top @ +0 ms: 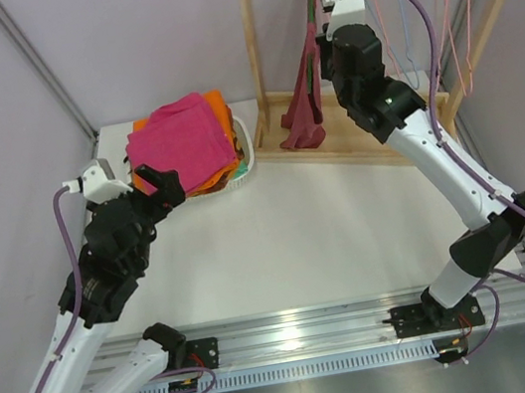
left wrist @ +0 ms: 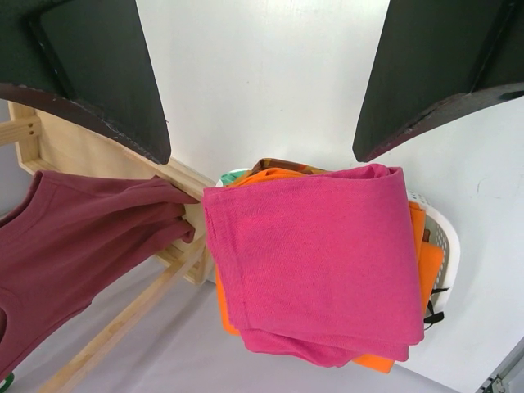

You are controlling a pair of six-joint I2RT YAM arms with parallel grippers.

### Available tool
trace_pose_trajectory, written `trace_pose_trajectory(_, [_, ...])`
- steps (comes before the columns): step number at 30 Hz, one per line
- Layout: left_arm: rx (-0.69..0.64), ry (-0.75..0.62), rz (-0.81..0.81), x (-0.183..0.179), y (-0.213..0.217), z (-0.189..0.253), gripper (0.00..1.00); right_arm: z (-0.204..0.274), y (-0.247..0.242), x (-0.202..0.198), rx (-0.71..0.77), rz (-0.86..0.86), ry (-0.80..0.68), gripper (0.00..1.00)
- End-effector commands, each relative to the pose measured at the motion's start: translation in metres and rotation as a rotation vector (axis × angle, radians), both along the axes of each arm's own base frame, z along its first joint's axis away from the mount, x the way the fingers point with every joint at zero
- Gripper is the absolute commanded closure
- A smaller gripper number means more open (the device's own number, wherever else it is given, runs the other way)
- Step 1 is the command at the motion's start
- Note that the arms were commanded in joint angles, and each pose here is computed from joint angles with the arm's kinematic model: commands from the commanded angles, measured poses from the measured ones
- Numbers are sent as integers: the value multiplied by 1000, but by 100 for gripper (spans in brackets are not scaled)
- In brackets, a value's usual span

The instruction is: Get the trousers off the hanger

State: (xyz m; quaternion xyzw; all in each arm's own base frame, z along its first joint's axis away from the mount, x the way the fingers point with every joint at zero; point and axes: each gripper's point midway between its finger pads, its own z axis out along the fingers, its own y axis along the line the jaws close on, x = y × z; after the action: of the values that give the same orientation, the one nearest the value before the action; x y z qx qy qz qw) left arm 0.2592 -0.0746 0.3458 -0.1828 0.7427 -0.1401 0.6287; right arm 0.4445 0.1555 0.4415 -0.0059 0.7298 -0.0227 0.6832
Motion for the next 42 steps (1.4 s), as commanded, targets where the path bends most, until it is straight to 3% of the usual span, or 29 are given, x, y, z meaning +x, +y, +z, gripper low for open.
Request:
trace_pose_trajectory(1, [-8, -6, -1, -1, 2, -2, 0, 43, 8, 5, 98, 1, -136, 100])
trace_pose_trajectory(25, [29, -20, 77, -25, 36, -9, 0, 33, 100, 57, 87, 135, -157, 100])
trace_pose_trajectory(42, [4, -11, 51, -27, 31, -13, 0, 73, 61, 34, 76, 36, -252, 100])
